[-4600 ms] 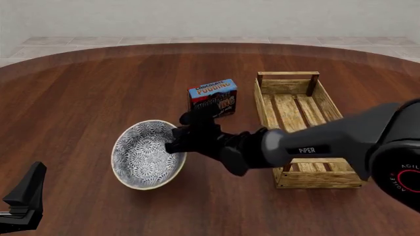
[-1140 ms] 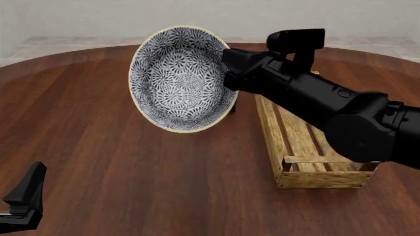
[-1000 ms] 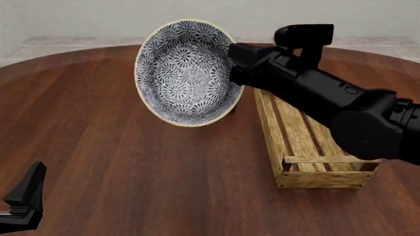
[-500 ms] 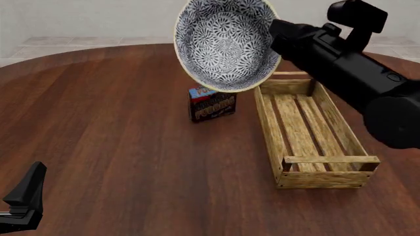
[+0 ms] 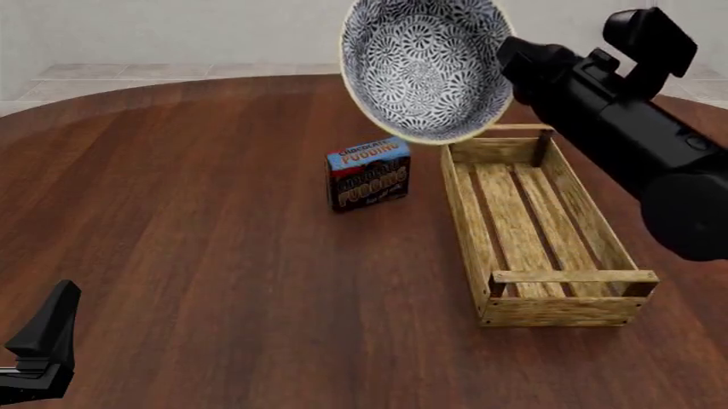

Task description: Pick up the bowl on the left and put it in the tray.

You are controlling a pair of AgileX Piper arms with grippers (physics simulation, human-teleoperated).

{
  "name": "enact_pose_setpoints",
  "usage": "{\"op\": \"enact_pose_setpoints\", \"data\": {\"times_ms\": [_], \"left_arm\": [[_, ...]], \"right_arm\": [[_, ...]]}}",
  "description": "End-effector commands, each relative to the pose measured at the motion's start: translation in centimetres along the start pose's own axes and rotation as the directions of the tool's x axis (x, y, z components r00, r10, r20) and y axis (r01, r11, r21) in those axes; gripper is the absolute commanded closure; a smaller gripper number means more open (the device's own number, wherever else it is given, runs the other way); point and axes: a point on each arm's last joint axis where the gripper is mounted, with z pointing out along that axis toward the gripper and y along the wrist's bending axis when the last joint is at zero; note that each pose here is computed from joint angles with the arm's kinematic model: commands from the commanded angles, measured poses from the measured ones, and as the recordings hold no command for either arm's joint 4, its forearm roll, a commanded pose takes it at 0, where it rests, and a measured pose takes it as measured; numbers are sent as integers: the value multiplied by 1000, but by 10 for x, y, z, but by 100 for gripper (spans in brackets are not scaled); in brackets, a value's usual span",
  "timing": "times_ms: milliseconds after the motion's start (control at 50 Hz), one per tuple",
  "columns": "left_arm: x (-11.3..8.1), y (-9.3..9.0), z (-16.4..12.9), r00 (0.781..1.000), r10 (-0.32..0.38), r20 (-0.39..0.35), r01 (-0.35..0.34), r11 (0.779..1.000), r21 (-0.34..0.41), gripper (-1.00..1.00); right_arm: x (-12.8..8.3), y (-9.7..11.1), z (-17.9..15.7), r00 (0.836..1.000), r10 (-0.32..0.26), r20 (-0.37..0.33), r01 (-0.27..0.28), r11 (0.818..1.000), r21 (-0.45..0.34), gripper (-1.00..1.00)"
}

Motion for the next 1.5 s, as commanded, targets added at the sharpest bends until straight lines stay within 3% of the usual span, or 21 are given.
{"op": "enact_pose_setpoints", "data": {"times_ms": [20,120,300,480,580,820,1000,1140,1220,1500], "left_arm": [[0,0,0,1000,0,0,0,1000,0,-100],[0,0,0,1000,0,0,0,1000,0,-100],[0,0,0,1000,0,0,0,1000,0,-100],[0,0,0,1000,0,0,0,1000,0,-100],[0,0,0,1000,0,0,0,1000,0,-100],[0,0,0,1000,0,0,0,1000,0,-100],[0,0,0,1000,0,0,0,1000,0,-100],[0,0,0,1000,0,0,0,1000,0,-100],[0,0,0,1000,0,0,0,1000,0,-100],[0,0,0,1000,0,0,0,1000,0,-100]], "right_arm": [[1,-17,4,998,52,19,-53,997,54,100],[-2,-27,5,997,65,35,-68,994,84,100],[-7,-42,4,998,35,56,-43,990,135,100],[-15,-43,-2,997,0,75,-11,989,148,100],[-17,-46,-3,997,7,79,-20,987,159,100],[-34,-56,-21,991,-52,121,24,975,220,100],[-36,-63,-24,991,-49,125,16,968,251,100],[-47,-75,-42,987,-78,143,27,945,326,100],[-50,-71,-48,985,-89,151,36,945,324,100],[-64,-71,-68,977,-143,157,74,922,381,100]]}}
